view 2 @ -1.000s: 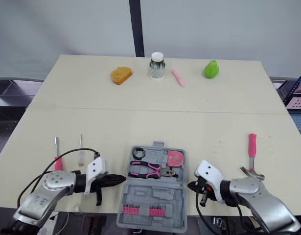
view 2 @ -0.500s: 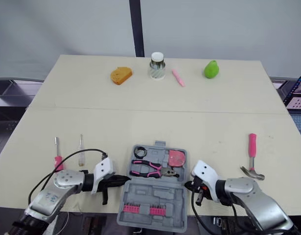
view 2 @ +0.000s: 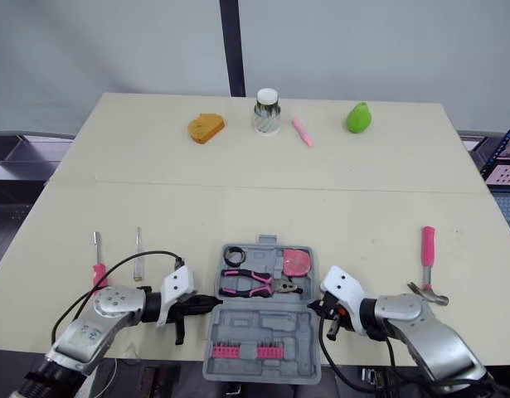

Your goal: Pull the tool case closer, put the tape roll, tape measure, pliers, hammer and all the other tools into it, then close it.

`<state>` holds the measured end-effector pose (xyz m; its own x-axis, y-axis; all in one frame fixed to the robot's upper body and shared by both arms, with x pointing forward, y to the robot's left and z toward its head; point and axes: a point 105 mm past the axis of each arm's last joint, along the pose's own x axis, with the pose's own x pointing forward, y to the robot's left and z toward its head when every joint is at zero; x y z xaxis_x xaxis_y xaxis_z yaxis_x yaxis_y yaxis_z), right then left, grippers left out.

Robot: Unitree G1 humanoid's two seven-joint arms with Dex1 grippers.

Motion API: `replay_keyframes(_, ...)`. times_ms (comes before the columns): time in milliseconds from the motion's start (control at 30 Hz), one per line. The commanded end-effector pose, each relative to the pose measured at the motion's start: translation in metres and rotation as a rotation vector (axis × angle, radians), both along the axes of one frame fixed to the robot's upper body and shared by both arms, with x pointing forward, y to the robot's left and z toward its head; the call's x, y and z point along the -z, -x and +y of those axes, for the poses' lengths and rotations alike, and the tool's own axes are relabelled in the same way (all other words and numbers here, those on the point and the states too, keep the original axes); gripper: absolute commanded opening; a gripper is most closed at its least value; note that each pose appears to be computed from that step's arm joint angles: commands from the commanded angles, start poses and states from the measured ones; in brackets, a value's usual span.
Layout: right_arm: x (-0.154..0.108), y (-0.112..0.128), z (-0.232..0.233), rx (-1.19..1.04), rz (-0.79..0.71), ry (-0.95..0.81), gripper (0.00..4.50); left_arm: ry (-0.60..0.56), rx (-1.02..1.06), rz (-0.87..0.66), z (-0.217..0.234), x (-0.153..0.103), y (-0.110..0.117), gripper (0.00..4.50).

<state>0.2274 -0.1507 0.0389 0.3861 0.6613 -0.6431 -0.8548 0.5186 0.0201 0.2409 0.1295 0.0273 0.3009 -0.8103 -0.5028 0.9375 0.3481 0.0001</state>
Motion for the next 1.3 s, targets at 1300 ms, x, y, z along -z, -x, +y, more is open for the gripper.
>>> replay_keyframes(1300, -0.011, -0.019, 0.015, 0.019, -0.088, -0.046, 0.04, 0.03, -0.076, -0.1, -0.006, -0.009, -0.034, 0.06)
